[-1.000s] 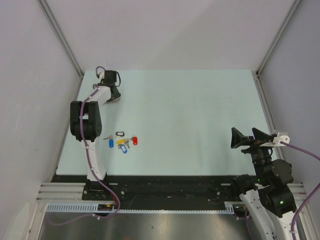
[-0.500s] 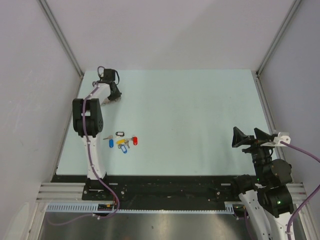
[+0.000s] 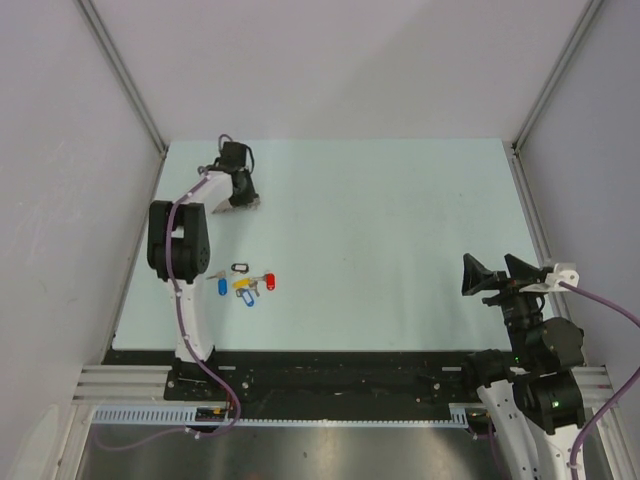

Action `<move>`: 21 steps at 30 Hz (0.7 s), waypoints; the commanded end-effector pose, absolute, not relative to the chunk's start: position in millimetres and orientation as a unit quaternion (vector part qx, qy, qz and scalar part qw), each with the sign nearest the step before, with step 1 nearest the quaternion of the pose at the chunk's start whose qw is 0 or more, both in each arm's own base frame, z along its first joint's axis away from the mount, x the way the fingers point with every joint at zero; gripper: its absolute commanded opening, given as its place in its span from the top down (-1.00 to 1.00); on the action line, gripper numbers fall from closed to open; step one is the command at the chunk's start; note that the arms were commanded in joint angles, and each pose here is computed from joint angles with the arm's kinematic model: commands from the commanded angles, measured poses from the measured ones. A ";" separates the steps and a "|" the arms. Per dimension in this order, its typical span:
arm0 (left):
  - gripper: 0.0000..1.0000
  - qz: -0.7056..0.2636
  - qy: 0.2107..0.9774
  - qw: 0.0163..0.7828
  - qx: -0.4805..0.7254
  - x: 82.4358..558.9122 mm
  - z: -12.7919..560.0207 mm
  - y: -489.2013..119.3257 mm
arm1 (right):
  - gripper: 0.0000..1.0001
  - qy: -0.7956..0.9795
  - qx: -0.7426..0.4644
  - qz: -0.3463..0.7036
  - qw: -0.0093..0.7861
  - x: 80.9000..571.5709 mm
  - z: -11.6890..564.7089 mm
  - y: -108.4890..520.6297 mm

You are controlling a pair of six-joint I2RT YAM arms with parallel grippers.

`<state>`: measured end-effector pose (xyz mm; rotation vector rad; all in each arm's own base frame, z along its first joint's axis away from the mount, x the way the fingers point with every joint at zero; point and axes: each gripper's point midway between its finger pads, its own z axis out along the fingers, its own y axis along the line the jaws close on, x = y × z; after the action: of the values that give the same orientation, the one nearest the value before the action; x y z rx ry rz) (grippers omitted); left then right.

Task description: Put the keys on the keyring

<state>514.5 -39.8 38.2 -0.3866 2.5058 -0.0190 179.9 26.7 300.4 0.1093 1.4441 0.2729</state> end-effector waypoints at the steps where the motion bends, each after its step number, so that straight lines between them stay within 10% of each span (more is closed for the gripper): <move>1: 0.99 -0.057 0.937 0.344 -0.033 496.8 94.4 -118.6 | -0.99 0.661 0.024 0.157 0.733 184.1 307.5 43.1; 21: 0.92 -0.137 0.880 0.302 0.342 280.8 52.3 -382.1 | -0.99 0.811 0.090 0.262 0.515 225.3 234.4 94.2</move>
<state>303.6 -345.3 35.0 0.7373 2.4726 -0.3216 222.6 88.3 223.6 0.1721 1.9395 0.5748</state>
